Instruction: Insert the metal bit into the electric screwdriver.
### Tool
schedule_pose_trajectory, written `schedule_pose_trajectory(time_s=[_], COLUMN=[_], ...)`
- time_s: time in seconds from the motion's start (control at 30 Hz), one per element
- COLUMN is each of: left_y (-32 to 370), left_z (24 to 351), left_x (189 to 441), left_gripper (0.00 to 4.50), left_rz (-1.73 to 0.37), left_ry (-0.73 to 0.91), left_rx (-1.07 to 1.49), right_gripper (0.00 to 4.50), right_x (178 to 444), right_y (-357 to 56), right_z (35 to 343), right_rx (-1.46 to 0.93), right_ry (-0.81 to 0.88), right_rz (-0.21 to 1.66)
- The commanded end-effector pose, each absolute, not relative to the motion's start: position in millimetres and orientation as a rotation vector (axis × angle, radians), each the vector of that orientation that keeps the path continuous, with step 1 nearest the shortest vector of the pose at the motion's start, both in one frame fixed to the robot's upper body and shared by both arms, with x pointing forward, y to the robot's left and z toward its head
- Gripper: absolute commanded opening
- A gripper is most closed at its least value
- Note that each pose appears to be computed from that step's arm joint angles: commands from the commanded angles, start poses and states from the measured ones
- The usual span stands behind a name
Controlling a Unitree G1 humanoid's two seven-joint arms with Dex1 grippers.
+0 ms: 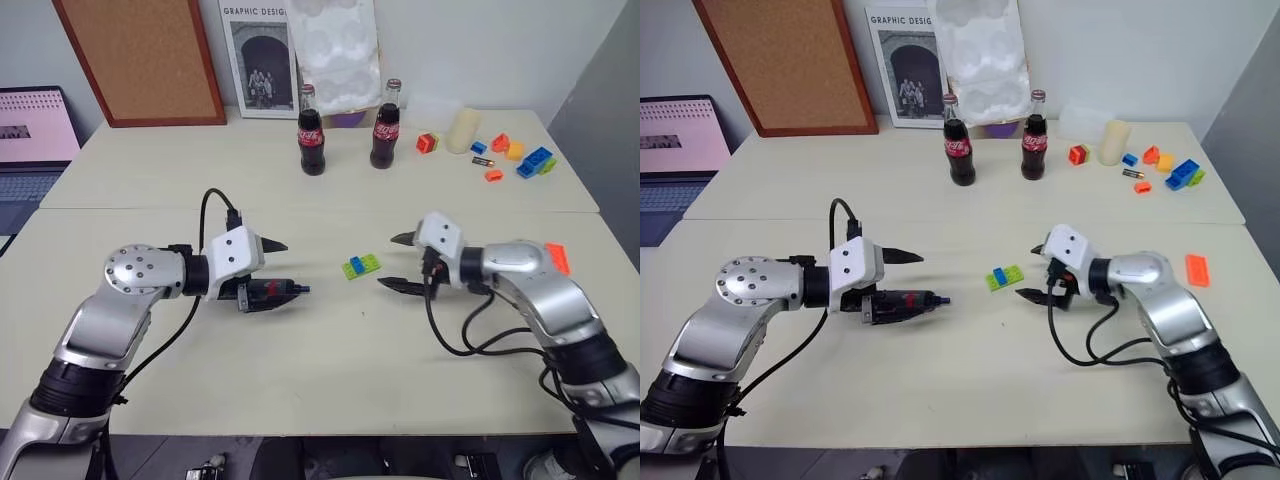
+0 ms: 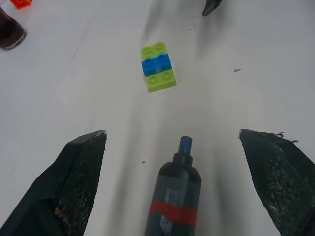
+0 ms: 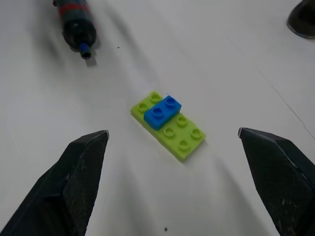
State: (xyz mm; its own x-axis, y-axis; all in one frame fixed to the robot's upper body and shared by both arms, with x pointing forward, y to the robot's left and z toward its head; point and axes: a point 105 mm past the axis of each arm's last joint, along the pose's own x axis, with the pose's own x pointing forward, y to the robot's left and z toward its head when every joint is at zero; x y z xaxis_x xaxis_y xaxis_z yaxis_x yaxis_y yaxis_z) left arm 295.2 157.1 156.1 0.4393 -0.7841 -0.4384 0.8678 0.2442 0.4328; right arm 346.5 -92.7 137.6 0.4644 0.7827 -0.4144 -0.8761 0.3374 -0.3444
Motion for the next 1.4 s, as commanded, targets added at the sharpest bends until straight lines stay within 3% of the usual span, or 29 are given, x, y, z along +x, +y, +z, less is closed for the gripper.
schedule_pose_trajectory(time_s=[0.03,0.33,0.5,0.6,0.9,1.0,1.2,1.4], left_y=[158,155,146,143,134,130,109,60], left_z=[171,170,171,172,173,174,187,196], left_x=[290,291,291,291,290,291,286,274], left_gripper=[4.5,4.5,4.5,4.5,4.5,4.5,4.5,4.5], left_rz=[-1.114,-1.142,-1.177,-1.19,-1.219,-1.23,-1.28,-1.418], left_ry=[0.084,0.081,0.064,0.061,0.049,0.038,-0.038,-0.149], left_rx=[0.732,0.742,0.742,0.745,0.742,0.733,0.665,0.559], right_gripper=[4.44,4.44,4.44,3.94,1.63,1.04,0.98,0.97], right_x=[354,380,378,373,370,366,343,317], right_y=[-75,-56,-57,-61,-70,-73,-95,-175], right_z=[134,120,103,98,106,113,144,170], right_rx=[-0.579,-0.575,-0.555,-0.562,-0.561,-0.543,-0.471,-0.382], right_ry=[0.155,0.203,0.347,0.385,0.345,0.312,0.202,0.144], right_rz=[1.149,1.202,1.273,1.306,1.275,1.27,1.165,0.69])
